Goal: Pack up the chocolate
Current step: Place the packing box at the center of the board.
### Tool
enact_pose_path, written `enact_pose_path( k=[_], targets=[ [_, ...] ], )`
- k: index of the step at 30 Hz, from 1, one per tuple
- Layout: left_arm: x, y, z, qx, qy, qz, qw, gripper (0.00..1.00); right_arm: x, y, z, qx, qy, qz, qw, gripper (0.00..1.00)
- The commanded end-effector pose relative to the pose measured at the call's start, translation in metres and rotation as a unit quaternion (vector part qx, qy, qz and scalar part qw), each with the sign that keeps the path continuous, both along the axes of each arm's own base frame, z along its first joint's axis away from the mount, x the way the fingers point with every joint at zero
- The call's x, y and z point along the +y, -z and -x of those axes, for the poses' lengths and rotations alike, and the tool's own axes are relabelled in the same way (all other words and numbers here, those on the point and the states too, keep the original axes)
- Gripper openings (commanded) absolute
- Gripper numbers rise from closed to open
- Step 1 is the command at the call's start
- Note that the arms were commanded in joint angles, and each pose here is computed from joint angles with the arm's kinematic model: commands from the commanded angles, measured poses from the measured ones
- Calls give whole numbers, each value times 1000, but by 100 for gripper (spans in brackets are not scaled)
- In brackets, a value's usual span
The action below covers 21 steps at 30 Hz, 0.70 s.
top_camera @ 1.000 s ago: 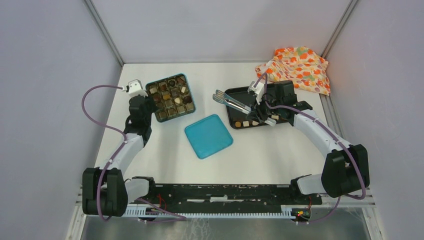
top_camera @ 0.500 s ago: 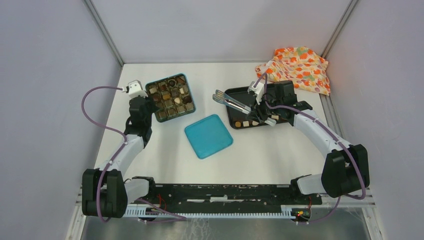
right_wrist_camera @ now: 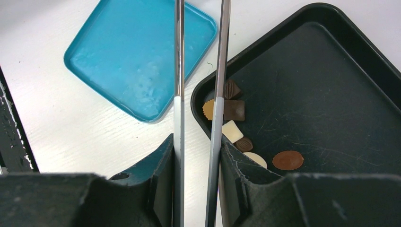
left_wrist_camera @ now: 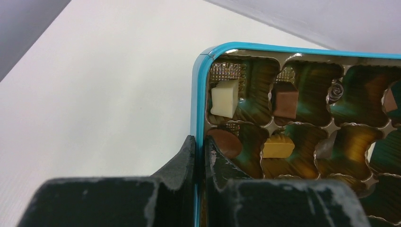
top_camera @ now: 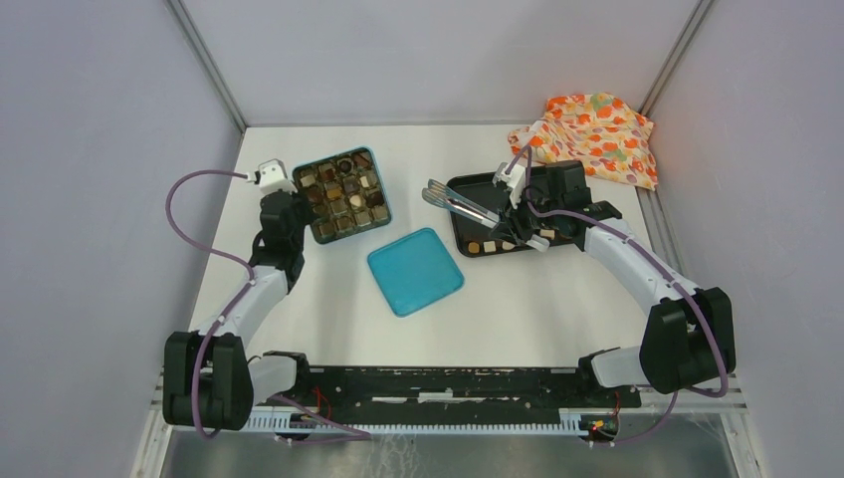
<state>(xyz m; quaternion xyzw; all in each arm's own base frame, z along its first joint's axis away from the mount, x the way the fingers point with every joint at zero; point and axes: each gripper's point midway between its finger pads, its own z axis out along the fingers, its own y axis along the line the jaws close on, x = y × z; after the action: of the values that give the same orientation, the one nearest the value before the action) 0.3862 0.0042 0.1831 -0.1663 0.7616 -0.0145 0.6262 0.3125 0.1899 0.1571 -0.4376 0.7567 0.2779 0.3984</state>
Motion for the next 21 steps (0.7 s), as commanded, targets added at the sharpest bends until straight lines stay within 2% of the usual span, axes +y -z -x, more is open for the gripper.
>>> enact_pose_path(
  k=[1, 7, 21],
  targets=[
    [-1, -28, -21, -34, -17, 26, 999, 2, 6, -12, -3, -24, -16, -15, 999, 16],
    [-9, 8, -40, 46, -16, 50, 998, 2, 6, -13, -2, -25, -18, -17, 999, 16],
    [-29, 62, -67, 159, 13, 75, 984, 2, 10, -10, 0, -17, -26, -21, 999, 16]
  ],
)
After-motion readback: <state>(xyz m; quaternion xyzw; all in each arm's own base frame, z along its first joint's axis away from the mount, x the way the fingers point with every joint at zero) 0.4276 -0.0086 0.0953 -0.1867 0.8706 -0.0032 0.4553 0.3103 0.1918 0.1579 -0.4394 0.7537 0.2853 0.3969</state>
